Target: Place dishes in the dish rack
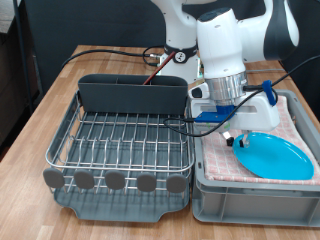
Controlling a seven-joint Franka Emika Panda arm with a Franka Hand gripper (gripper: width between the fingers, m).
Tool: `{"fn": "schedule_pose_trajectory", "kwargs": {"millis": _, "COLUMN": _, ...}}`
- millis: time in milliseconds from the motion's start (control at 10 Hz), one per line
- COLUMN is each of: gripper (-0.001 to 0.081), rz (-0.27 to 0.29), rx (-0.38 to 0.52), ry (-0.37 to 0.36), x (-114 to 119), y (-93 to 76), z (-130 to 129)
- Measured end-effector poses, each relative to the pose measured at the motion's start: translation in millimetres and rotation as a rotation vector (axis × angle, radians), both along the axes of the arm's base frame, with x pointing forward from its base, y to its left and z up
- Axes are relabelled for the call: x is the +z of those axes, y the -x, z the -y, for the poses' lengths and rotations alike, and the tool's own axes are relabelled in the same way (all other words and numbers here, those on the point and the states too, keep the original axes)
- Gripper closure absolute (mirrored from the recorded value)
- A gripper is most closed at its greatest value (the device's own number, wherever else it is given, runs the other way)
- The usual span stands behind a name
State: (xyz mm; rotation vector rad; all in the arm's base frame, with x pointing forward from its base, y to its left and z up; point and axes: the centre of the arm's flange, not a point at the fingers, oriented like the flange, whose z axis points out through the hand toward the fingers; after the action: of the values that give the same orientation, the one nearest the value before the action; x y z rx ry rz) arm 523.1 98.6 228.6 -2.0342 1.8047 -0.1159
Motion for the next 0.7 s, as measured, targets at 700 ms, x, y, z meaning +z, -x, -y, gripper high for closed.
{"fn": "schedule_pose_trajectory", "kwargs": {"millis": 700, "gripper": 0.0779, "rz": 0.003, "rx": 0.223, "ry": -0.045, "x": 0.3, "y": 2.0, "z": -5.4}}
